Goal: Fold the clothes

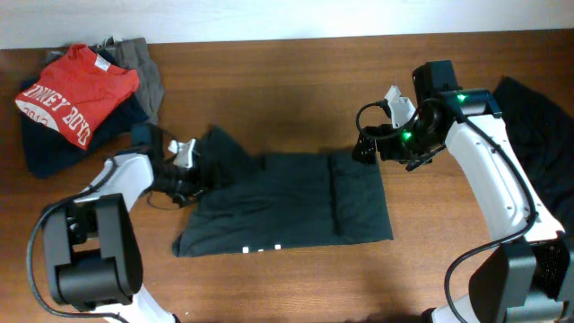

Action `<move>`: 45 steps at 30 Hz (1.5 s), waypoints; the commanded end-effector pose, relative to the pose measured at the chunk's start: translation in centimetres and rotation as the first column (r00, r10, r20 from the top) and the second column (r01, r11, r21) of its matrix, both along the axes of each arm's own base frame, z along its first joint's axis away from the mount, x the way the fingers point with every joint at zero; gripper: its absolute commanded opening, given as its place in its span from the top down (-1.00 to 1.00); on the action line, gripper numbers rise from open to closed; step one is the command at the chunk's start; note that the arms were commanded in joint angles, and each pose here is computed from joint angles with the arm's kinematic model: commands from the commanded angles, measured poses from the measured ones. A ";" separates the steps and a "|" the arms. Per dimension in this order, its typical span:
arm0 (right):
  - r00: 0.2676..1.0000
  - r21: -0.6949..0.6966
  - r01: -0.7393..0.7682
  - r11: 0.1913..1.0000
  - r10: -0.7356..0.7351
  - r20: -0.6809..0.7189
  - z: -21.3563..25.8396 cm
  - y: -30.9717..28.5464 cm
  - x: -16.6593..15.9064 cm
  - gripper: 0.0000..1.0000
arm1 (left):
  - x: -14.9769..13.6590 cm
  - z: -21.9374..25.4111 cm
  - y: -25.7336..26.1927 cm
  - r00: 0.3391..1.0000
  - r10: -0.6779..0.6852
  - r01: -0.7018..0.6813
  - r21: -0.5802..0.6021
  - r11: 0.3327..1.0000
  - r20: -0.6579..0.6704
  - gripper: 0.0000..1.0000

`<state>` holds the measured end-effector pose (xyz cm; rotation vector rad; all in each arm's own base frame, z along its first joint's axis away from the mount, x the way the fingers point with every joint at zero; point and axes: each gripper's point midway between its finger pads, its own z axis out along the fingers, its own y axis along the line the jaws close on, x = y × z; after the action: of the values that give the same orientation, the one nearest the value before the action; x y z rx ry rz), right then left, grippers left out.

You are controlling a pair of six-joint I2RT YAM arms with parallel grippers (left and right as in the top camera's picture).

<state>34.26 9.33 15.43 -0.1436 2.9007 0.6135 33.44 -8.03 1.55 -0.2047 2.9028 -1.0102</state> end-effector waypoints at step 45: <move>0.998 -0.070 -0.025 0.997 0.021 -0.063 -4.5 -0.8 0.5 -0.98 | -0.9 8.1 -1.1 0.961 -0.022 0.194 0.614 0.765 -0.277 0.98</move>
<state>35.06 8.65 13.32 -0.1656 2.9285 0.5454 32.96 -6.95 9.27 -0.1676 3.3210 0.0474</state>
